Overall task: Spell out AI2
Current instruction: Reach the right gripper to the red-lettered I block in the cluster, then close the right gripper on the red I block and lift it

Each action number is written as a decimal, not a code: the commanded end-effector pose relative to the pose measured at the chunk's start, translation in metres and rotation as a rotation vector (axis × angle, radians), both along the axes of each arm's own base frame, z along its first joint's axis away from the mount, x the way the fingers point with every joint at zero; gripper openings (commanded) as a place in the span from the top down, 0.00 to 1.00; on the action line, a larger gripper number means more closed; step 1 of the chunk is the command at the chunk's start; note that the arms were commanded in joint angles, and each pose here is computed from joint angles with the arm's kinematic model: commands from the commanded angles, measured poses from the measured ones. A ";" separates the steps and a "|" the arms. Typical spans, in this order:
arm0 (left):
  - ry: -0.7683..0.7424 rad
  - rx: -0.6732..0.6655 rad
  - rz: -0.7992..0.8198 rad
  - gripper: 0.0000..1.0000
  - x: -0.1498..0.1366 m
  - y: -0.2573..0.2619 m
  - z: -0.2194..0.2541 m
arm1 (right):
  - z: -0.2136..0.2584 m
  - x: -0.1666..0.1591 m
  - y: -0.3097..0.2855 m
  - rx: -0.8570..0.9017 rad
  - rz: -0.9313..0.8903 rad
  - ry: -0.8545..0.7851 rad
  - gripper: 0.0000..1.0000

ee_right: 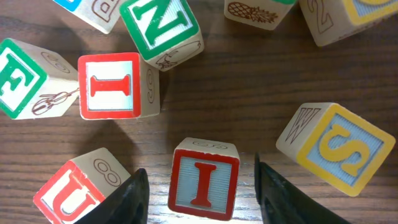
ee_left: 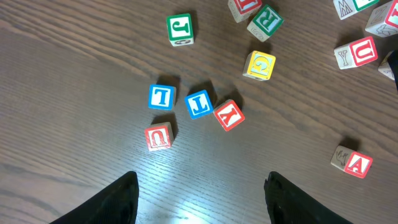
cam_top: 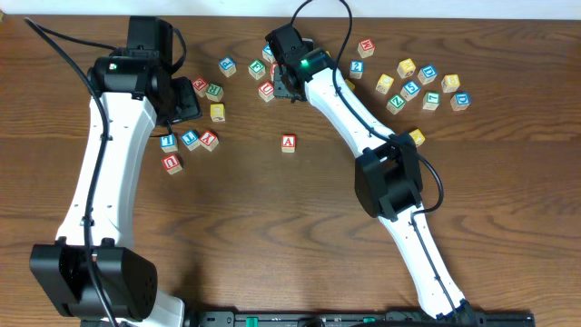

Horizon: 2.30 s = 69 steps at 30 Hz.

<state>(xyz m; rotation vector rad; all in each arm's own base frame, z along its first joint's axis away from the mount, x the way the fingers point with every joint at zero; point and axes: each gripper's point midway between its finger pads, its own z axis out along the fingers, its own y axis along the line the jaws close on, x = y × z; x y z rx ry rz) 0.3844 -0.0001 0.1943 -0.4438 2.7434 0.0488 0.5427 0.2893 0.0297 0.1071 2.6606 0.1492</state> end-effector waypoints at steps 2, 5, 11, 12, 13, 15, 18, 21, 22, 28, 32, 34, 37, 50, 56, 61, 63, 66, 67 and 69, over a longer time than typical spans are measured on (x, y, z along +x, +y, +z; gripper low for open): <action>-0.040 0.015 -0.012 0.36 0.001 0.001 0.015 | -0.011 -0.003 0.001 -0.018 -0.013 0.005 0.55; -0.039 0.015 -0.012 0.36 0.001 0.001 0.015 | -0.014 -0.003 0.000 -0.021 -0.013 0.008 0.57; -0.040 0.015 -0.012 0.36 0.001 0.001 0.015 | -0.017 -0.004 -0.001 -0.024 -0.013 0.014 0.63; -0.040 0.015 -0.012 0.36 0.001 0.001 0.015 | -0.018 -0.004 -0.001 -0.024 -0.013 0.014 0.63; -0.039 0.015 -0.012 0.36 0.001 0.001 0.015 | -0.018 -0.004 -0.001 -0.024 -0.013 0.014 0.63; -0.039 0.015 -0.012 0.36 0.001 0.001 0.015 | -0.020 -0.004 -0.001 -0.024 -0.013 0.014 0.63; -0.039 0.015 -0.012 0.36 0.001 0.001 0.015 | -0.026 -0.005 -0.001 -0.025 -0.012 0.014 0.63; -0.040 0.015 -0.012 0.36 0.001 0.001 0.015 | -0.032 -0.006 -0.002 -0.029 -0.012 0.021 0.64; -0.039 0.015 -0.012 0.36 0.001 0.001 0.015 | -0.032 -0.006 -0.002 -0.031 -0.007 0.020 0.64; -0.040 0.015 -0.012 0.36 0.001 0.001 0.015 | -0.023 0.000 -0.003 -0.041 0.032 -0.008 0.64; -0.040 0.015 -0.012 0.36 0.001 0.001 0.015 | -0.017 0.004 -0.008 -0.044 0.038 -0.018 0.68; -0.040 0.015 -0.012 0.36 0.001 0.001 0.015 | -0.010 0.006 -0.010 -0.047 0.046 -0.026 0.68; -0.041 0.016 -0.012 0.36 0.001 0.001 0.015 | 0.010 0.009 -0.012 -0.053 0.078 -0.058 0.68; -0.041 0.016 -0.012 0.36 0.001 0.001 0.015 | 0.105 0.001 -0.020 -0.056 0.149 -0.156 0.68; -0.044 0.016 -0.012 0.36 0.002 0.001 0.016 | 0.086 0.000 -0.017 -0.053 0.160 -0.123 0.61; -0.043 0.016 -0.012 0.36 0.002 0.001 0.015 | 0.053 0.002 -0.014 -0.064 0.162 -0.082 0.55; -0.043 0.016 -0.012 0.36 0.002 0.001 0.015 | 0.040 0.001 -0.010 -0.054 0.173 -0.062 0.54; -0.044 0.016 -0.012 0.36 0.002 0.001 0.015 | 0.023 0.000 -0.009 -0.054 0.173 -0.037 0.54; -0.044 0.016 -0.012 0.36 0.002 0.001 0.015 | 0.020 0.000 -0.010 -0.055 0.171 -0.032 0.54; -0.044 0.016 -0.012 0.36 0.002 0.001 0.015 | 0.014 0.000 -0.010 -0.059 0.172 -0.023 0.54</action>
